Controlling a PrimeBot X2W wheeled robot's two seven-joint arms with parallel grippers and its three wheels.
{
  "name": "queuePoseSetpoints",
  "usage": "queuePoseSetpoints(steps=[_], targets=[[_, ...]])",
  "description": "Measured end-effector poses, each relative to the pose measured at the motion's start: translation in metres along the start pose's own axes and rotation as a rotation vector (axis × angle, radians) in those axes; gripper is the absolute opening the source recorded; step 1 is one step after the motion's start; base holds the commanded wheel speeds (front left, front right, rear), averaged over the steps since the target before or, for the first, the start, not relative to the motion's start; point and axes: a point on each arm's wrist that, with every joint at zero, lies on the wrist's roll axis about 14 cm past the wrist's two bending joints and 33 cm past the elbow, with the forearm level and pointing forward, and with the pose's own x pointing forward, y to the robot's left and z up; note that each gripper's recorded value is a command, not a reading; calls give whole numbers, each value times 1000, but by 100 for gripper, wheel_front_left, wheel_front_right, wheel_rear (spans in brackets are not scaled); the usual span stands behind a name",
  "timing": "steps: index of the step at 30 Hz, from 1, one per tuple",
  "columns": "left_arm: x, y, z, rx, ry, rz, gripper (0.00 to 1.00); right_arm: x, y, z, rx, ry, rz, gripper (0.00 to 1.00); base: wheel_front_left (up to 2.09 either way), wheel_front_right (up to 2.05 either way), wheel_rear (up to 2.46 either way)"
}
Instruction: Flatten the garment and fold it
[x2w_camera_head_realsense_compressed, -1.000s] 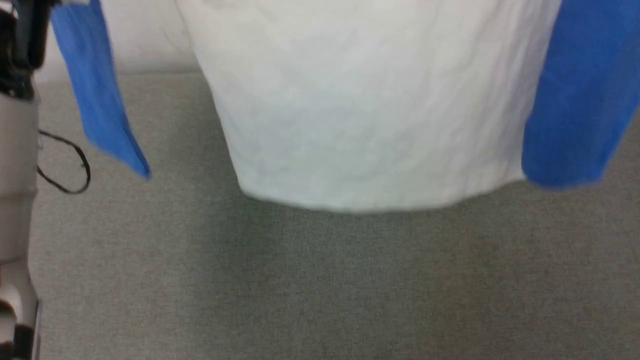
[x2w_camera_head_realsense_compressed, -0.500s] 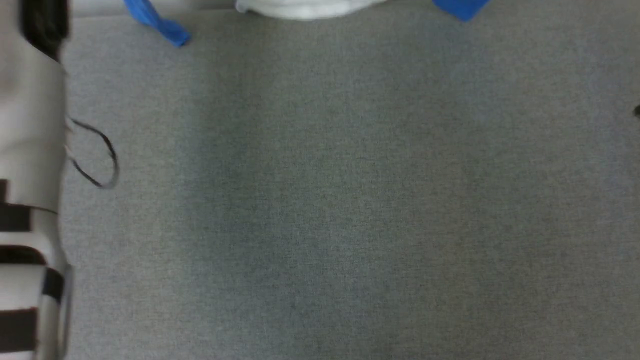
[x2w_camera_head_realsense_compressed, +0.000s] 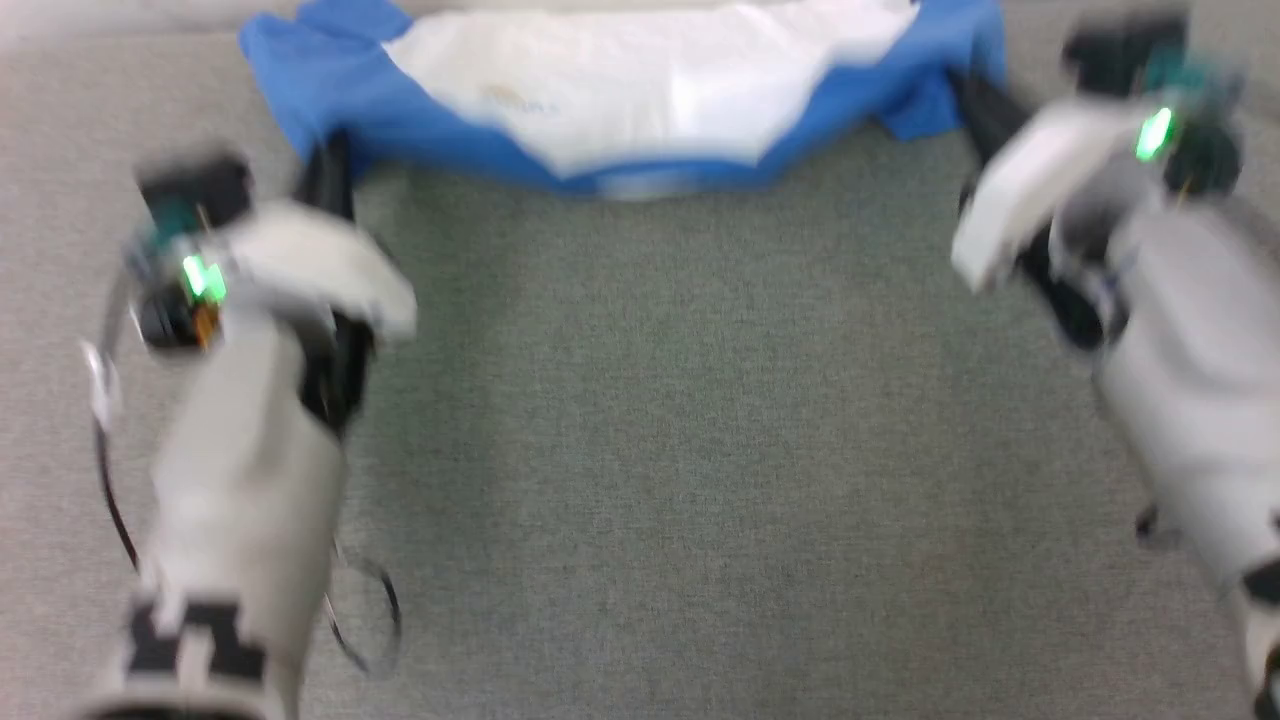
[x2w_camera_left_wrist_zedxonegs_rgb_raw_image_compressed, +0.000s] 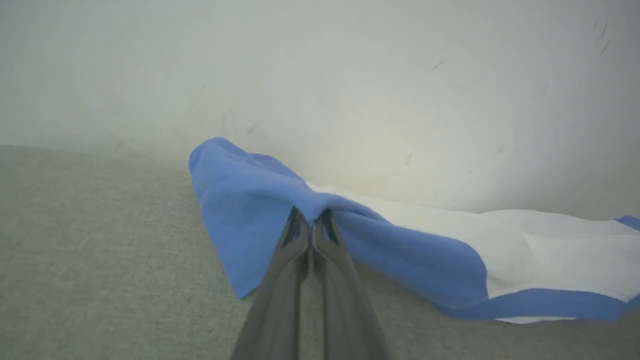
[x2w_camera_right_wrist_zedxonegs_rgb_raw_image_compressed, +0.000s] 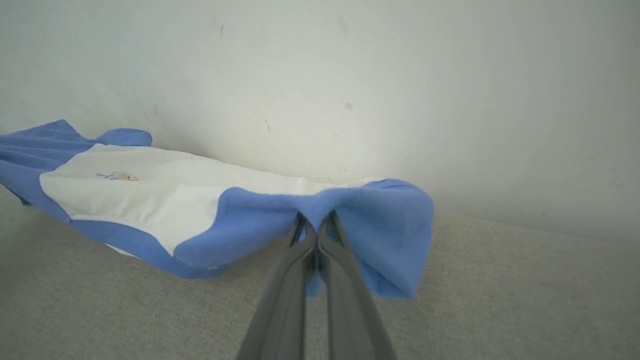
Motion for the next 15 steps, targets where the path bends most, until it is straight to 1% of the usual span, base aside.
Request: queuePoseSetpoints(steps=[3, 6, 11, 15], targets=[[-31, 7, -19, -23, 26, 15, 0, -23, 8, -22, 32, 20, 13, 0, 0, 0, 0], [-59, 12, -24, -34, 17, 20, 0, -47, 13, -31, 44, 15, 27, 0, 0, 0, 0], [-109, 15, -26, 1, -1, 12, 0, -97, 15, -44, 53, 28, 31, 0, 0, 0, 0], [-155, 21, -30, 31, 43, 33, 0, -137, 12, -47, 53, 44, 8, 0, 0, 0, 0]])
